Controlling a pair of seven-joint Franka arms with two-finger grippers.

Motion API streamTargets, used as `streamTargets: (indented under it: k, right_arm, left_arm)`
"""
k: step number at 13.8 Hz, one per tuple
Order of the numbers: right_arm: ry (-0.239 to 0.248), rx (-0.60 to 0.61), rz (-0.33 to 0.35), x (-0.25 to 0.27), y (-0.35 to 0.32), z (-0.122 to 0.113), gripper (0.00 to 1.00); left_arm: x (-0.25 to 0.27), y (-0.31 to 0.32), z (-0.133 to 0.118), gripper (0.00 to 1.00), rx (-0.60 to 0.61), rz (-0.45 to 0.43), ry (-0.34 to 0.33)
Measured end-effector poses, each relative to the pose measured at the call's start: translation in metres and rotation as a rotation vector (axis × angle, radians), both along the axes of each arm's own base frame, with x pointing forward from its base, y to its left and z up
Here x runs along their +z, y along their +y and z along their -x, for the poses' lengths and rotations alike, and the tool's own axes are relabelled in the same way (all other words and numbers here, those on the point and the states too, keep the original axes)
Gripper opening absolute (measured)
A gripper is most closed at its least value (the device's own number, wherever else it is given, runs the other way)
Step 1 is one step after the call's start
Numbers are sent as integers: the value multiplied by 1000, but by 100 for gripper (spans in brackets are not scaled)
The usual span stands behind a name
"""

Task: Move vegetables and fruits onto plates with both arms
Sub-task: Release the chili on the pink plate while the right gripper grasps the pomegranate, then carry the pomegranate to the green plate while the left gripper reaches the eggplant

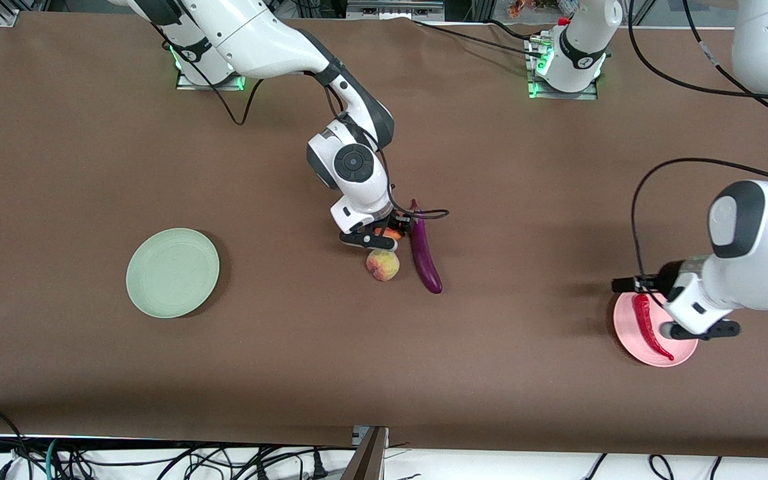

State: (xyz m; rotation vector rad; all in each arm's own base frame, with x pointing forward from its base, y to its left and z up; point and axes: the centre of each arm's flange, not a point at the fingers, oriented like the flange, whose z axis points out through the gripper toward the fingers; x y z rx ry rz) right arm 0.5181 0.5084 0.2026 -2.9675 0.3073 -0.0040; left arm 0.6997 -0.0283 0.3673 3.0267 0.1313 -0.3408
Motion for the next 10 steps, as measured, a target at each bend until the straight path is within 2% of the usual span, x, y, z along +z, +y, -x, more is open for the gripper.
streamTargets:
  k: [3,5,10]
  right_arm:
    - [-17,5,1,3,-1,-4,79]
    - [-32,5,5,20,-9,-17,79]
    - [4,81,67,100,-101,-79,79]
  left_arm:
    - [9,-61,16,100,6,20,45]
    - [10,-94,25,100,23,41,65]
    - [7,-141,33,100,75,162,87]
